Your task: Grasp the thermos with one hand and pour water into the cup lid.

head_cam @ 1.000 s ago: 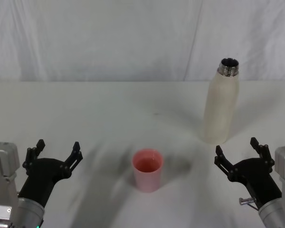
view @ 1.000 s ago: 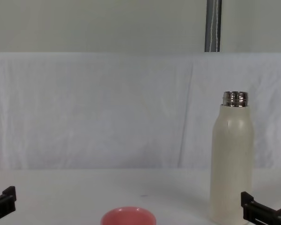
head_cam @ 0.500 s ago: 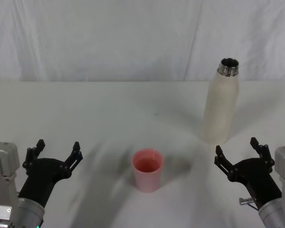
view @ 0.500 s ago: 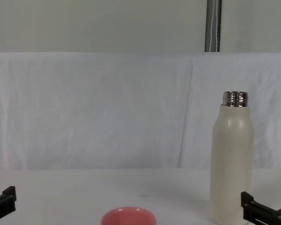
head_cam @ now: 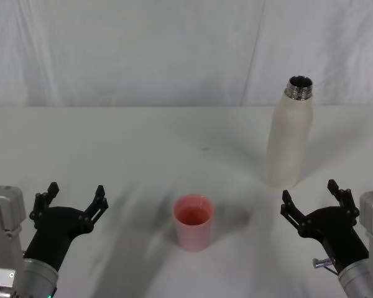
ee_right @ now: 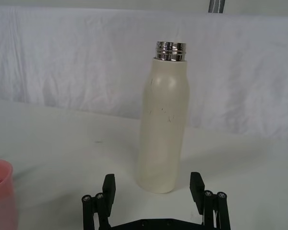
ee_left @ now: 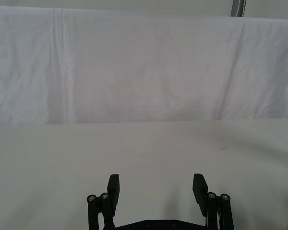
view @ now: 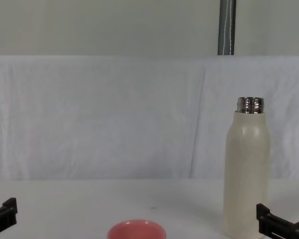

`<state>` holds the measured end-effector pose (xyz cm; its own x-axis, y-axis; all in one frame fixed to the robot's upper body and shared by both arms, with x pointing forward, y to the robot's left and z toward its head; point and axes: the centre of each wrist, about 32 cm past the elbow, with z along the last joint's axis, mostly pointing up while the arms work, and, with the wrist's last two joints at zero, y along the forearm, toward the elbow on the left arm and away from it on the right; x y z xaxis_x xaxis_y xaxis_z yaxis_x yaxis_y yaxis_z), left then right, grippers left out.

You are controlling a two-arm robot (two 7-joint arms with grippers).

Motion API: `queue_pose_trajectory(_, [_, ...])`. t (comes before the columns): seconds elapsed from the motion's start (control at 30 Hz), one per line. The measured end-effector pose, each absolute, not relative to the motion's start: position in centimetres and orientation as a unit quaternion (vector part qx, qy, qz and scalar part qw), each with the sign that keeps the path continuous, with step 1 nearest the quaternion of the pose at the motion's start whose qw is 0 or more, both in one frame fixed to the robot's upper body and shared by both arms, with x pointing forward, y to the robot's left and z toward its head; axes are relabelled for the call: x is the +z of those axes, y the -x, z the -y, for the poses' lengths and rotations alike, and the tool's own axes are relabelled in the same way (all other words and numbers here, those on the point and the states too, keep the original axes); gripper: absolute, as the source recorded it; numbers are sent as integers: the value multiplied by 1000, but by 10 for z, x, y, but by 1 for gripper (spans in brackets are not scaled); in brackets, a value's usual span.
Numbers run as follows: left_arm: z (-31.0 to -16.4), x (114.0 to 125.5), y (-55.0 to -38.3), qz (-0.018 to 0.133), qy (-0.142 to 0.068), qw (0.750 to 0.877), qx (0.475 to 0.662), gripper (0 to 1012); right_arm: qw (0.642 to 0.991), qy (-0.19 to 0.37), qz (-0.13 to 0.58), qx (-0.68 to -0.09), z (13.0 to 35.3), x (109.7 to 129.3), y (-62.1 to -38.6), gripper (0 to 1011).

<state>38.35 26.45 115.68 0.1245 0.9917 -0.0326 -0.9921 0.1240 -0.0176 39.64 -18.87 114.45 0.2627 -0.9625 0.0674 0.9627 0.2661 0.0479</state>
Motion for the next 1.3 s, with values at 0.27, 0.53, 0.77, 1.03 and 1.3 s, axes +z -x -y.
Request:
queue_pose_trajectory(0.27, [-265, 1157, -384, -6, 17, 750, 662, 1001, 795, 1, 41, -606, 189, 1145, -396, 1001])
queue_pose_trajectory(0.53, [-265, 1157, -384, -6, 17, 750, 662, 1001, 795, 1, 41, -606, 189, 1145, -396, 1001])
queue_pose_trajectory(0.77, [-265, 1157, -384, -6, 17, 750, 662, 1001, 795, 1, 41, -606, 189, 1145, -396, 1001])
queue_pose_trajectory(1.03, [-265, 1157, -384, -6, 17, 750, 662, 1001, 795, 1, 41, -606, 189, 1145, -396, 1001])
queue_pose_trajectory(1.3, [-265, 1157, -384, -6, 17, 750, 662, 1001, 799, -1, 45, -599, 192, 1146, -399, 1001])
